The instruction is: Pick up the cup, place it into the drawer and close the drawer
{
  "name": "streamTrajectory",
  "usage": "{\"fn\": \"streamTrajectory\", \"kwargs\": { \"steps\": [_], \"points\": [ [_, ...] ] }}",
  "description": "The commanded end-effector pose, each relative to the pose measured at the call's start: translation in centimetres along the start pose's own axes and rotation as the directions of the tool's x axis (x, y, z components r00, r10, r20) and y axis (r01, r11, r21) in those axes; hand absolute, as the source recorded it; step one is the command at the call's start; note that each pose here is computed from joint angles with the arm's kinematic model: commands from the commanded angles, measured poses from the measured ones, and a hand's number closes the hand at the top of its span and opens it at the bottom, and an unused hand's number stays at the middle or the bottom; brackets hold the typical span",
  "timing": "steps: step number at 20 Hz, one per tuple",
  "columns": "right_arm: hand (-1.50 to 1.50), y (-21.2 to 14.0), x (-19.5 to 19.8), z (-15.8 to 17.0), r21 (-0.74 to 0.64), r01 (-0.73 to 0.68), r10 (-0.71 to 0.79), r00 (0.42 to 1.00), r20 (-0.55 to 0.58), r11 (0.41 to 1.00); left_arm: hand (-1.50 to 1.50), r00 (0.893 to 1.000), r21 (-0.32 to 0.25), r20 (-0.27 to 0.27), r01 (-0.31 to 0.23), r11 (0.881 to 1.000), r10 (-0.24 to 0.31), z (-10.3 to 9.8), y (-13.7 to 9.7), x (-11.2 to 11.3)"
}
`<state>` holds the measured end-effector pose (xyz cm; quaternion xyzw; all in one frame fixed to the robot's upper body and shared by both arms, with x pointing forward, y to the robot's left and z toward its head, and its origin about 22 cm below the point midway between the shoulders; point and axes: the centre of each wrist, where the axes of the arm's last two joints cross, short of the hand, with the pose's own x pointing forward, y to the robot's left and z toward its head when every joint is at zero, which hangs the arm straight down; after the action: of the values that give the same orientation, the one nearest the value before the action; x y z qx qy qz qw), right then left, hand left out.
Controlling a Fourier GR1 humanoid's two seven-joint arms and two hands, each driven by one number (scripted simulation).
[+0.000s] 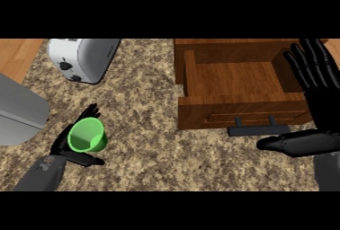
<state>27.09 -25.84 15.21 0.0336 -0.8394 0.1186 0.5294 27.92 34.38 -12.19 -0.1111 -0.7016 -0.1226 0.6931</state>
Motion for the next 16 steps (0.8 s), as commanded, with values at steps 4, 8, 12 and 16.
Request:
{"fn": "streamTrajectory", "kwargs": {
  "steps": [4,8,12,16],
  "points": [
    [-1.50,-0.3,0.1,-0.3,0.000,-0.001,0.001,1.000,-0.009,1.000,1.50,0.960,-0.181,0.102,-0.239,0.954,0.260,-1.3,-2.6,-0.8],
    [-1.50,-1.1,0.4,-0.1,-0.005,-0.035,0.035,0.999,-0.010,0.999,1.50,0.949,-0.086,0.291,-0.100,0.991,0.121,-2.0,-3.0,-0.3],
    [-1.50,-1.2,0.0,0.6,-0.001,-0.019,0.019,1.000,-0.007,1.000,1.50,0.924,0.052,0.377,0.047,0.998,-0.064,-1.3,-2.5,-0.3],
    [-1.50,-1.3,-1.1,0.2,-0.023,-0.009,0.009,1.000,-0.028,1.000,1.50,0.891,0.050,0.444,-0.133,0.990,0.097,-4.1,-6.4,-0.5]
  ]
}}
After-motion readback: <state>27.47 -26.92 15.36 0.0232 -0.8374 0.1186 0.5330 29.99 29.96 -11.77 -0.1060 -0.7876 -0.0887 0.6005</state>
